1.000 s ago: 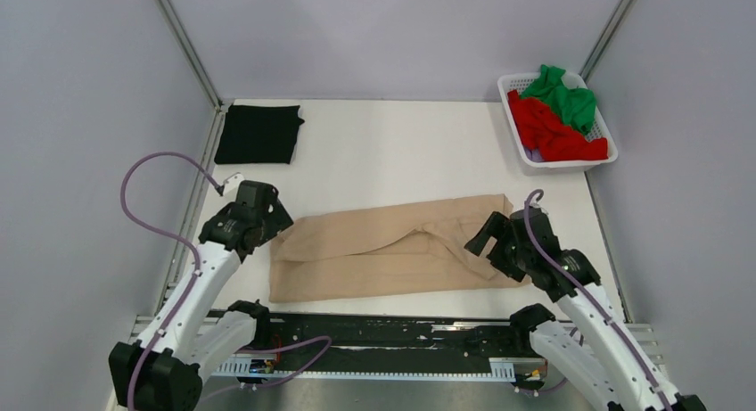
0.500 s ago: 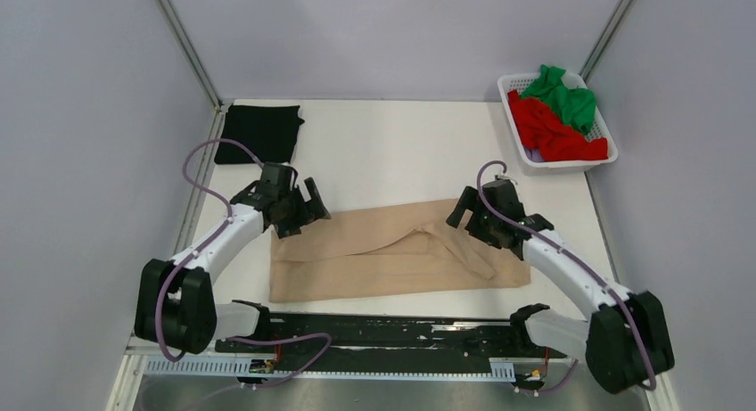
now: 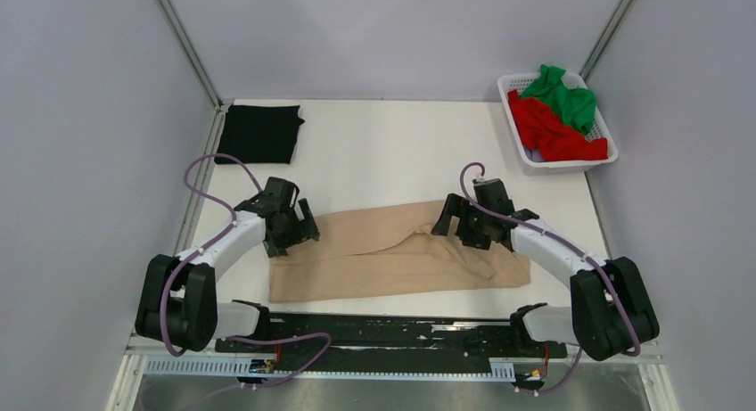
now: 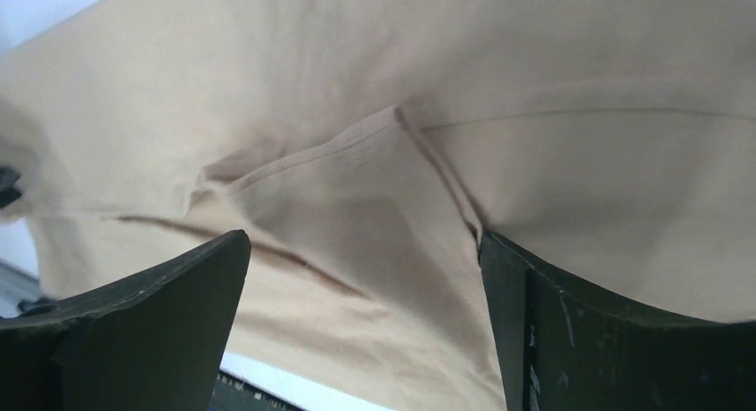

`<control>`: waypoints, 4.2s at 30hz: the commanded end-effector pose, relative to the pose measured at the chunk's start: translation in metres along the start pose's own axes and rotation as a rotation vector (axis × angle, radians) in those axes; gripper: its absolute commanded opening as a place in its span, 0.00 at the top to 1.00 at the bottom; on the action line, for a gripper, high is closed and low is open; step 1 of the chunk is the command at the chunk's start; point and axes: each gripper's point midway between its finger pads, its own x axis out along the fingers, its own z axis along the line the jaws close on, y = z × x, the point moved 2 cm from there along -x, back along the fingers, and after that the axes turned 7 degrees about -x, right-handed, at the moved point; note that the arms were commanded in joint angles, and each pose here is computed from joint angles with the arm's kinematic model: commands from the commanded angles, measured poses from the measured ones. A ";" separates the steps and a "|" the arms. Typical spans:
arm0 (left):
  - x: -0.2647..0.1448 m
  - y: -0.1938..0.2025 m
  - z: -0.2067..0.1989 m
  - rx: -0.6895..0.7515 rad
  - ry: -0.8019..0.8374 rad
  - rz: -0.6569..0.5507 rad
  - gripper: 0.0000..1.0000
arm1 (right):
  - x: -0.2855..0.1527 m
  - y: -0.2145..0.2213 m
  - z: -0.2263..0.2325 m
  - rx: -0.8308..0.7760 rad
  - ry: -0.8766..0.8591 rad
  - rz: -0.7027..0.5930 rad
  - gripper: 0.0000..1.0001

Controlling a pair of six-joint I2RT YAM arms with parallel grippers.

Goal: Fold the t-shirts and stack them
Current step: Fold the other side of the tshirt into a rectangle, then rotate the tshirt 90 degrees

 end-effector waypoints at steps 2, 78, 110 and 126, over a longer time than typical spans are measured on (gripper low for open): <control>0.002 -0.005 0.004 -0.004 -0.032 -0.022 0.00 | -0.027 0.019 0.044 -0.096 -0.306 0.048 0.00; -0.032 -0.032 -0.010 -0.007 0.009 -0.134 0.00 | -0.077 0.031 0.070 -0.130 -0.201 -0.188 0.00; -0.021 0.149 -0.068 0.363 0.448 0.355 0.00 | 0.143 -0.167 -0.031 0.202 0.031 -0.080 0.00; 0.000 0.207 -0.139 0.645 0.440 0.412 0.00 | 0.217 -0.312 0.030 0.059 -0.215 -0.239 0.00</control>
